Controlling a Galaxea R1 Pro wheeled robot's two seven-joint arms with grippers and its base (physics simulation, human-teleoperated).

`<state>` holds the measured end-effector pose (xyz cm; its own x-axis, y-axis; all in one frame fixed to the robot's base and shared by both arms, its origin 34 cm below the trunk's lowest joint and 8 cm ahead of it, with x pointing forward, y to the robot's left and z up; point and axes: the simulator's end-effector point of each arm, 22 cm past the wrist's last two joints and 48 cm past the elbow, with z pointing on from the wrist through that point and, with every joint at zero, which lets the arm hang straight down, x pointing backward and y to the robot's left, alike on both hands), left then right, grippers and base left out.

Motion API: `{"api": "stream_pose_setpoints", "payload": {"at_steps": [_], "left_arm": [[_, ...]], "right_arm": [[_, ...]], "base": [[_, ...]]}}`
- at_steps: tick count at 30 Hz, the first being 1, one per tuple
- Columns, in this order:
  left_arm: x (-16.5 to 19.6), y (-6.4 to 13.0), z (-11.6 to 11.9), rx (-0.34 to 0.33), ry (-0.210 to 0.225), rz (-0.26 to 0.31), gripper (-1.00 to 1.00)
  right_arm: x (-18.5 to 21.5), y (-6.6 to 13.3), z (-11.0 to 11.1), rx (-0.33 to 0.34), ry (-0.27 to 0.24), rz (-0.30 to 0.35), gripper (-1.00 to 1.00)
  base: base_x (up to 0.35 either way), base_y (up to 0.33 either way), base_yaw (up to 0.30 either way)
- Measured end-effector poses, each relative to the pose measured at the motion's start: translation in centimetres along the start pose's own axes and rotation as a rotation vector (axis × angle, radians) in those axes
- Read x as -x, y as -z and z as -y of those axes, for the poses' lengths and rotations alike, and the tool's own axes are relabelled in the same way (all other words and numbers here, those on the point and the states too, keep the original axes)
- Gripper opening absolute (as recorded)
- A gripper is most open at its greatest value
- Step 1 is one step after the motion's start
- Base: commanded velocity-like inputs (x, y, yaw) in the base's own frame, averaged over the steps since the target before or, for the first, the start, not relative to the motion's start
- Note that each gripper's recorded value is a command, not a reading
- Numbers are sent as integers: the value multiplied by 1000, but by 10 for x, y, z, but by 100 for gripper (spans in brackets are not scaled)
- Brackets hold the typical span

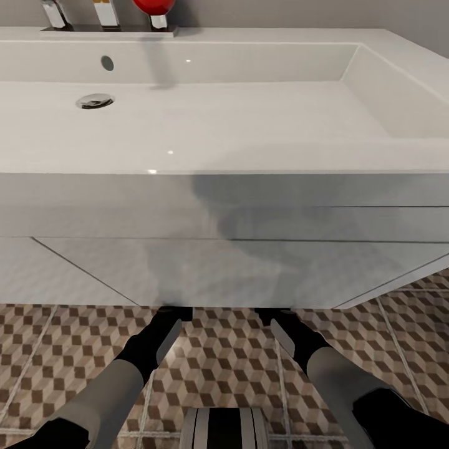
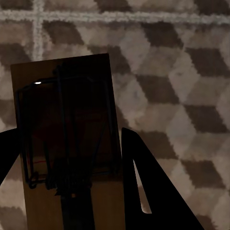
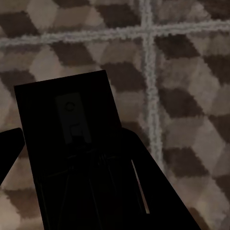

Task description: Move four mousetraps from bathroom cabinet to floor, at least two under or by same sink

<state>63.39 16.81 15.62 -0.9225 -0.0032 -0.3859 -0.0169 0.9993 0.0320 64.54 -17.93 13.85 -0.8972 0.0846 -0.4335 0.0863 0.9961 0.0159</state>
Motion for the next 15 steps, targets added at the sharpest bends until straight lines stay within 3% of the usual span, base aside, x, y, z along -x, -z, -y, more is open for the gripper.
{"api": "stream_pose_setpoints", "payload": {"at_steps": [15], "left_arm": [[0, 0, 0, 0, 0, 0, -100]], "right_arm": [[0, 0, 0, 0, -1, 0, -100]], "base": [[0, 0, 0]]}}
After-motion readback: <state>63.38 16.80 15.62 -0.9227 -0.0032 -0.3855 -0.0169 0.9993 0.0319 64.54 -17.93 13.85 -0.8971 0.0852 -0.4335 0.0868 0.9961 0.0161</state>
